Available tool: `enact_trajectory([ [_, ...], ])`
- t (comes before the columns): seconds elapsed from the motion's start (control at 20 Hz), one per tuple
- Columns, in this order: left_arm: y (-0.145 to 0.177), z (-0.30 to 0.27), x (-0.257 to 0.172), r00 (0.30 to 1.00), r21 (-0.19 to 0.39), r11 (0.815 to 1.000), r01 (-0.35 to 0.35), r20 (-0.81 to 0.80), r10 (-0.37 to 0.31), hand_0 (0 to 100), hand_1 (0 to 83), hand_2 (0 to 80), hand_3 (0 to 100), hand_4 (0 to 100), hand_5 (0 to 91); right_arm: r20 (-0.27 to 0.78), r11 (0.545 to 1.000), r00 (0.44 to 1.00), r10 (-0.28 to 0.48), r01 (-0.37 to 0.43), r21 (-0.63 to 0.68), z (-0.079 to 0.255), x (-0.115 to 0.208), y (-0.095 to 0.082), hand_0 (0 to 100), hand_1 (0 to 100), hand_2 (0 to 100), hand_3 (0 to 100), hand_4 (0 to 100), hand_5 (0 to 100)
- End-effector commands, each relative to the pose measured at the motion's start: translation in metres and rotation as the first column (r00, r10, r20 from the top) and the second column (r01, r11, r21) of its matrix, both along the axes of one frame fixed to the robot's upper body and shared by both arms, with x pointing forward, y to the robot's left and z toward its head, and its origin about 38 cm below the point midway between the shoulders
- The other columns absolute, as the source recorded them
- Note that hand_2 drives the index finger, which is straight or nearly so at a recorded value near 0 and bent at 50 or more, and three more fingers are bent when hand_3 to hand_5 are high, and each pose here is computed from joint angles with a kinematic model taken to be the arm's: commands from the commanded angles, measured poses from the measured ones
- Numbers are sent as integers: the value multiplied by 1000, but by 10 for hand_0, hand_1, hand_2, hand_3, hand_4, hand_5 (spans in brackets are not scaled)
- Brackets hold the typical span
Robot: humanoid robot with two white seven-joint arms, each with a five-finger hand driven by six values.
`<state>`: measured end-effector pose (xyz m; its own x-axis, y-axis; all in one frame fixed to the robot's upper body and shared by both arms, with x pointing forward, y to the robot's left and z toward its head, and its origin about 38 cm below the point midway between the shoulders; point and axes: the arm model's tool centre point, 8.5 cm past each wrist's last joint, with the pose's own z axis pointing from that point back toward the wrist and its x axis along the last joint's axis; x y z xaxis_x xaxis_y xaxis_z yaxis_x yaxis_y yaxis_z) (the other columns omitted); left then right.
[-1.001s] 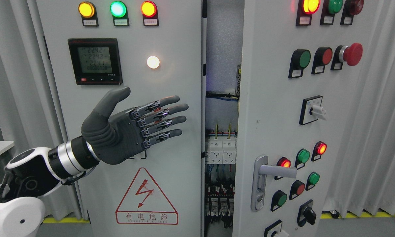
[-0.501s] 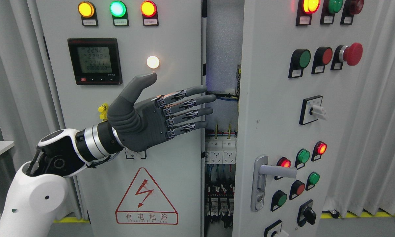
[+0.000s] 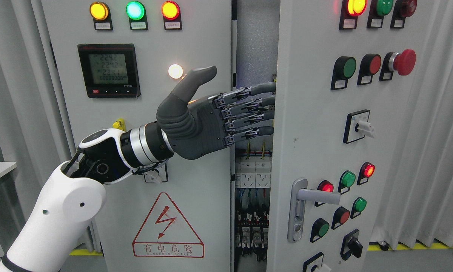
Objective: Open door with both hands
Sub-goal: 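Insert the left hand fingers into the gap behind the door edge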
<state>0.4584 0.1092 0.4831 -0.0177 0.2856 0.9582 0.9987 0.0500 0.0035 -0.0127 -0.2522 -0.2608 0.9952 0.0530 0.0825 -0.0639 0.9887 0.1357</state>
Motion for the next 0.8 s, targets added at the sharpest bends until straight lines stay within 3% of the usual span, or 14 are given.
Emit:
enact_trajectory([
  [0.0,-21,-40,12,996,139,990,16,-85,-4,296,0,28,27,37,0,-22,1000,1000,-2,2,-8,1,-8,-4,219,0,0,0,0,0],
  [0.45,-54,-33,-2,995,160,982,99,-37,-94,296,0,27,28,36,0,-23,1000,1000,-2,2,-8,1,-8,-4,219,0,0,0,0,0],
  [0.75,-62,-29,-5,994,169,979,111,-23,-108,296,0,28,28,35,0,-22,1000,1000,-2,2,-8,1,-8,-4,218,0,0,0,0,0],
])
